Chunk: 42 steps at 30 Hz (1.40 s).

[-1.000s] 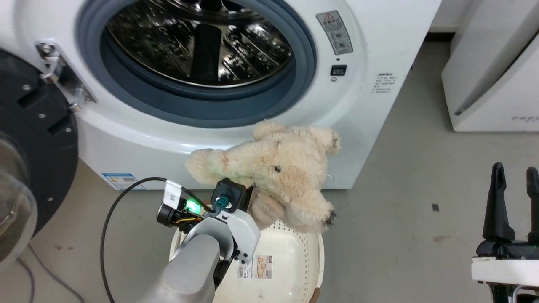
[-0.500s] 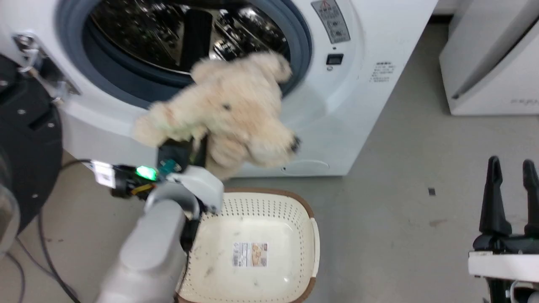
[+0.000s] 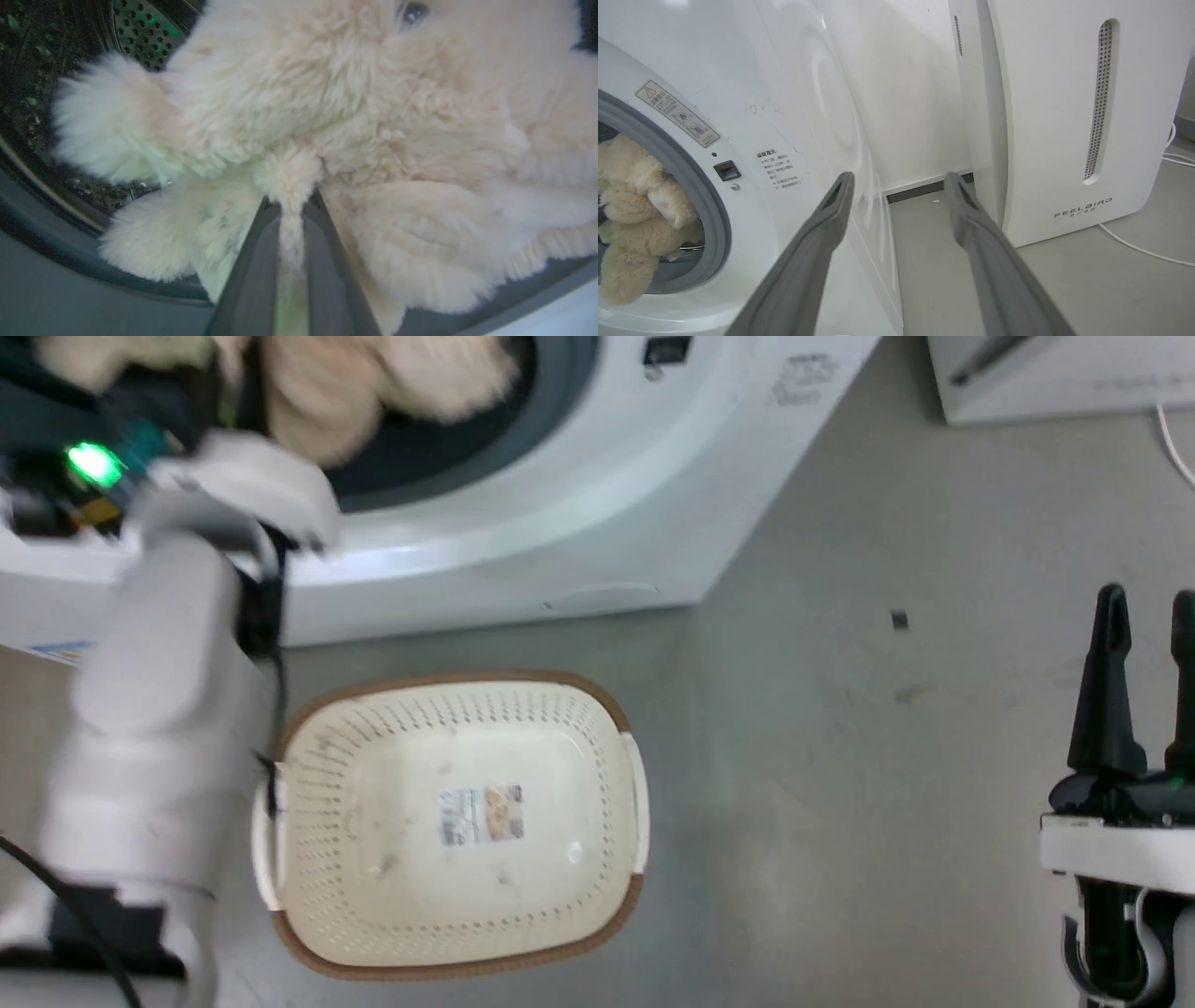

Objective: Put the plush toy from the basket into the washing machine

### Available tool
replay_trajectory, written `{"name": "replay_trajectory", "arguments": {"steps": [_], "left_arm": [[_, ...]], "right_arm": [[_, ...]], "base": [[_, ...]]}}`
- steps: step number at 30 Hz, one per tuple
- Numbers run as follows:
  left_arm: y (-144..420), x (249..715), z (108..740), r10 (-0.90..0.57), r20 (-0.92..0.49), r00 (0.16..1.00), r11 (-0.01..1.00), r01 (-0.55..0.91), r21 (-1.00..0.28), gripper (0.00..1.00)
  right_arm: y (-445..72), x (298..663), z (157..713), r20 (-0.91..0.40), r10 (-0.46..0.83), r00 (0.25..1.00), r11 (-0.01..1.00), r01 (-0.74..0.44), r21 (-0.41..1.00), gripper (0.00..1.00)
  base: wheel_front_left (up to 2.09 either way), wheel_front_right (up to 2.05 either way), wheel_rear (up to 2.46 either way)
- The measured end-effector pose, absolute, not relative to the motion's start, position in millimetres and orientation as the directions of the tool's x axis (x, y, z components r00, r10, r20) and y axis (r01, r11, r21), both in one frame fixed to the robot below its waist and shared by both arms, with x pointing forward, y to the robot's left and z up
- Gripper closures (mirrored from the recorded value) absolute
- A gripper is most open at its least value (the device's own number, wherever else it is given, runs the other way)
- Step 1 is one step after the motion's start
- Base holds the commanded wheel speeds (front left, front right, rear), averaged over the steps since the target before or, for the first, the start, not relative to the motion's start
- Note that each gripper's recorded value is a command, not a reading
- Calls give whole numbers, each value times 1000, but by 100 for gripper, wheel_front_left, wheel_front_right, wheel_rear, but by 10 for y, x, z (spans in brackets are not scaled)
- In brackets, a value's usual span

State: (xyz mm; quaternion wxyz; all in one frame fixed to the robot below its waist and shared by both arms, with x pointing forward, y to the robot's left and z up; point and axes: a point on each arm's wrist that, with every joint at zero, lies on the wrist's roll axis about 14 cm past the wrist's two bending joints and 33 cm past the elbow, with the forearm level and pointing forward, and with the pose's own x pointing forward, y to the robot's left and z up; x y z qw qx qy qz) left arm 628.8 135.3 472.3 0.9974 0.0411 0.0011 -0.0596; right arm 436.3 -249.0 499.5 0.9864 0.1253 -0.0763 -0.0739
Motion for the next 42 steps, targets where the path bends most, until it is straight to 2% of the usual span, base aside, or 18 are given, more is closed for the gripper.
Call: {"name": "replay_trajectory", "arguments": {"steps": [9,17,22,23,24,31,36,42], "left_arm": [[1308,7114,4607,-101,47,994,991,97,90,100],[1318,7593,4290,-69,52,996,996,66,60,100],[1256,7718,4094,-66,43,997,995,62,72,98],[1232,7720,4048,-68,37,997,995,65,72,42],[1215,7721,4034,-67,39,997,995,63,83,0],[1231,7644,4237,-66,76,995,994,59,94,0],[1233,7351,4186,-52,34,998,997,49,62,0],[1254,6902,4316,-64,30,998,995,61,82,0]], "right_arm": [[-2762,4491,4672,65,-234,970,946,212,244,0],[-2981,4463,4365,-13,-290,957,938,287,195,0],[-3054,4420,4248,-47,-310,950,935,313,168,0],[-3065,4417,4239,-50,-312,949,934,316,164,0],[-3073,4416,4229,-52,-314,948,934,318,162,0],[-3018,4475,4342,-16,-296,955,940,294,175,0],[-2922,4515,4527,34,-267,963,948,256,191,0],[-2718,4532,4762,91,-209,974,962,188,199,0]], "base": [[0,0,0],[0,0,0],[0,0,0],[0,0,0],[0,0,0],[0,0,0],[0,0,0],[0,0,0]]}}
